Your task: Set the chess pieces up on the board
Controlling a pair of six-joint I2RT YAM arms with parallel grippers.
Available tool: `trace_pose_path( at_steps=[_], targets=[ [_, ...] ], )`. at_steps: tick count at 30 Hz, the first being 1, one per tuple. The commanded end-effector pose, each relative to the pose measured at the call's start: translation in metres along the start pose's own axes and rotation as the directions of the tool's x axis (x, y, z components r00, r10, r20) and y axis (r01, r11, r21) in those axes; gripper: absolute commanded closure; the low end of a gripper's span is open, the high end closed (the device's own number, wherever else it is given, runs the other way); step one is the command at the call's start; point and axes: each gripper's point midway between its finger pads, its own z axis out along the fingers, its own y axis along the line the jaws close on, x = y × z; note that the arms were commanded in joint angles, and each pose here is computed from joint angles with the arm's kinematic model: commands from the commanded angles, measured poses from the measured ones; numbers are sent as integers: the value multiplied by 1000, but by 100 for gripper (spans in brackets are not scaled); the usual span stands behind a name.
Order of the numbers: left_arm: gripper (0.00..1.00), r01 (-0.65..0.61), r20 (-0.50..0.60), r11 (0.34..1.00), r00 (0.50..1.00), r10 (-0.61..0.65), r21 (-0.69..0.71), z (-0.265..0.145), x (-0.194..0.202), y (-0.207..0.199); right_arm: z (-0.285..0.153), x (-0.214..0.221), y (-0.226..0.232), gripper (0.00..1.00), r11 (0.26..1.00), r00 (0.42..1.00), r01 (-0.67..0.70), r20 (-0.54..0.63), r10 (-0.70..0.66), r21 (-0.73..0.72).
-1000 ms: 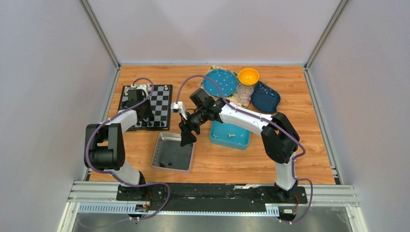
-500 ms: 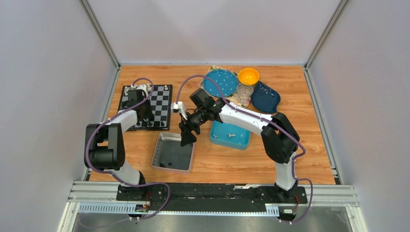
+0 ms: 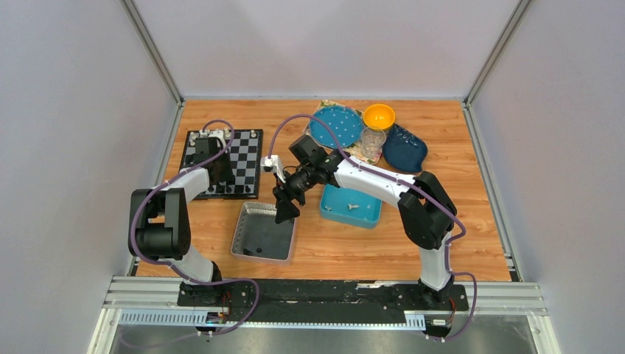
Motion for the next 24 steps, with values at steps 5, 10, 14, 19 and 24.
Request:
trace_pose_path(
  at_steps=[5, 10, 14, 19, 24],
  targets=[
    [67, -19, 42, 1000, 999, 19, 12, -6, -23, -4, -3, -11, 5, 33, 999, 999, 49, 21, -49, -2],
    [69, -24, 39, 999, 999, 23, 30, -4, -26, -7, -3, -10, 5, 33, 999, 999, 51, 18, -51, -1],
    [71, -24, 27, 999, 999, 23, 39, -2, -25, -9, -3, -10, 5, 33, 999, 999, 50, 17, -50, 0],
    [73, -25, 16, 999, 1000, 24, 46, 0, -22, -10, -3, -11, 5, 33, 999, 999, 51, 17, -51, 0],
    [76, -31, -2, 999, 1000, 32, 44, 0, -16, -8, -4, -11, 4, 33, 999, 999, 51, 18, -51, 2]
  ],
)
